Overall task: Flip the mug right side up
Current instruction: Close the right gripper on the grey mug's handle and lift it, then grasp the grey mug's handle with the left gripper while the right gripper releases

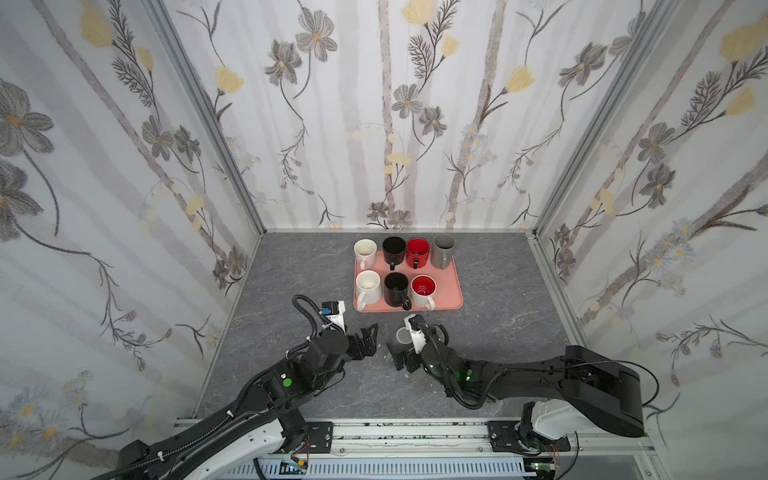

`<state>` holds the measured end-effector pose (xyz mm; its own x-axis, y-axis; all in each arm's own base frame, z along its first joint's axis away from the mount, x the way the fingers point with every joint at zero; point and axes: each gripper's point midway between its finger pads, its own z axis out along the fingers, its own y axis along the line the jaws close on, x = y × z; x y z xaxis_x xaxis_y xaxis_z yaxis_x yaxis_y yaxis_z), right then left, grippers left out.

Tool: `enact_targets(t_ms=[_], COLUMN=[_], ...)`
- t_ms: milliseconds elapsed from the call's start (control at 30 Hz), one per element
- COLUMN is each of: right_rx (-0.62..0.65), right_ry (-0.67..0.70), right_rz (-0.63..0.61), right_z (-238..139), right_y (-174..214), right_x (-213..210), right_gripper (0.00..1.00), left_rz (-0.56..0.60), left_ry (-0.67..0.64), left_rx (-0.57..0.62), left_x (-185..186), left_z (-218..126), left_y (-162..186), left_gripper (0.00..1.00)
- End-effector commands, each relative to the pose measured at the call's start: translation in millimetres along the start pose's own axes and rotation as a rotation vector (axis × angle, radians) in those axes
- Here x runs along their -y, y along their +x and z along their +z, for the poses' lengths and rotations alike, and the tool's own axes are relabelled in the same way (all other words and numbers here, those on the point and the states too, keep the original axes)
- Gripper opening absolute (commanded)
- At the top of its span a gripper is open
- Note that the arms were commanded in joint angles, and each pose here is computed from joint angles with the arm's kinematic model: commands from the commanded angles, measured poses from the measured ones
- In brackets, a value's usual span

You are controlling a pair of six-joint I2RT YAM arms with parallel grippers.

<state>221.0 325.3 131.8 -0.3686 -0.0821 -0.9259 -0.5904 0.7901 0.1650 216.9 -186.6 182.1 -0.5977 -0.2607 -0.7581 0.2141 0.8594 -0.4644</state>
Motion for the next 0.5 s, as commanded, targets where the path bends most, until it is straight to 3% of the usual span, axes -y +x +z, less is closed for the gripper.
enact_targets(t_ms=[0,100,267,467], right_rx=[0.050,0.086,0.131,0.150], right_ry=[-0.006,0.010,0.045,0.066], right_rz=[0.010,0.070,0.150,0.174], right_z=[-15,-32,-49,-56], right_y=[-20,-30,-36,-41], right_x=[10,29,55,65], right_gripper=[1.00,1.00,1.00,1.00], left_rz=[0.048,0.105,0.255,0.337], left_ry=[0.044,0.000,-0.032,-0.042], left_rx=[-0.054,-0.140,-0.222,-0.250], left_x=[14,11,18,23], left_z=[13,25,31,46], left_y=[11,40,83,100], left_gripper=[0.85,0.78,0.78,0.69])
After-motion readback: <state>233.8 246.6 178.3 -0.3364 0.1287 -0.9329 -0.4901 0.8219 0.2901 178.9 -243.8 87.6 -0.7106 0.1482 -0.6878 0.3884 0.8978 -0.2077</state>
